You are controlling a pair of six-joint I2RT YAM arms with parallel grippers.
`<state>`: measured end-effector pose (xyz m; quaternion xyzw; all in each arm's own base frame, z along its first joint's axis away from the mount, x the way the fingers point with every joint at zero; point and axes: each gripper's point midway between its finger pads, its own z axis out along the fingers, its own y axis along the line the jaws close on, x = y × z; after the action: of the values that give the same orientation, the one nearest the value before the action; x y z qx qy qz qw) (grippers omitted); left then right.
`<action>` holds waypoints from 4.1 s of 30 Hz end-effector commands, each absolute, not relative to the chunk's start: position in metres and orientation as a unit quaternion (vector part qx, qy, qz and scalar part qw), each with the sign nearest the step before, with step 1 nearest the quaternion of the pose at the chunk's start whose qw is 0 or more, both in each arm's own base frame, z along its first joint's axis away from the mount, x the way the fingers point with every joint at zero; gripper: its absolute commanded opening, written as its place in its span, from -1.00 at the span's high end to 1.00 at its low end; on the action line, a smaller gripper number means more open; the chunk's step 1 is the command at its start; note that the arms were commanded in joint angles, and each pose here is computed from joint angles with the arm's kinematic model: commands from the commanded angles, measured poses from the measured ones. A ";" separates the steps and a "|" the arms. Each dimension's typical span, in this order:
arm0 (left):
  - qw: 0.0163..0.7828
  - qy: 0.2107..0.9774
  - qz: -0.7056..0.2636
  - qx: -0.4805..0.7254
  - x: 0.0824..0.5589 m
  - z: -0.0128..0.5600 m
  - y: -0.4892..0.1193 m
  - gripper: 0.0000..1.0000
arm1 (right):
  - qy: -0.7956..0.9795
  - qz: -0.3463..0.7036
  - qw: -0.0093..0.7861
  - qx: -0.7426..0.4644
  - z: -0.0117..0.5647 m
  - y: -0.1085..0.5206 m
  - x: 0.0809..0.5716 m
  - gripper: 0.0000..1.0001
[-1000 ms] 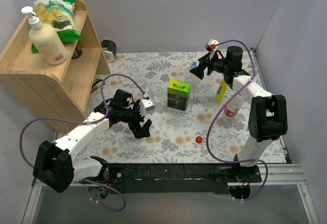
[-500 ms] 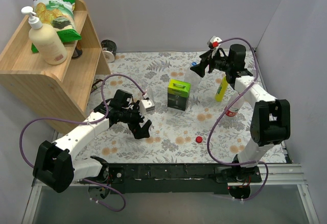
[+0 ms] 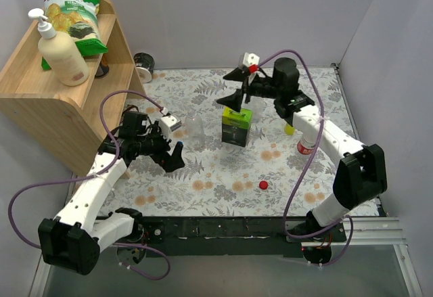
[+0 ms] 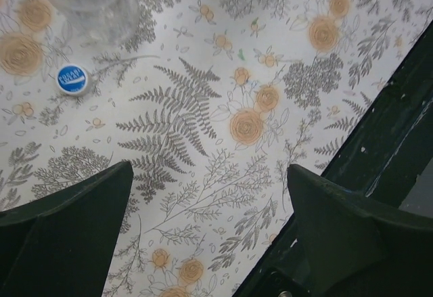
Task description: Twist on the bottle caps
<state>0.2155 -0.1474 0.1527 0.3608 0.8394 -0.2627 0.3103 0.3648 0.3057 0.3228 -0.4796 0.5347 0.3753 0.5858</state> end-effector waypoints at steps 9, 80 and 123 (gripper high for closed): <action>0.377 0.822 -0.267 0.333 0.213 0.203 -0.141 -0.96 | 0.496 0.422 0.540 -0.533 0.287 0.412 0.349 -0.87; 0.515 0.749 -0.272 0.315 0.340 0.198 -0.232 -0.24 | 0.649 0.542 0.480 -0.233 0.360 0.387 0.357 0.97; 0.641 0.665 -0.260 0.281 0.292 0.418 -0.127 1.00 | 0.546 0.340 0.354 -0.679 0.119 0.477 0.316 -0.41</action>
<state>0.3135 -0.1302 0.4196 0.2861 0.6635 -0.2379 0.6490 0.3113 0.4712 0.1233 -0.6546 0.5653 0.3704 0.3387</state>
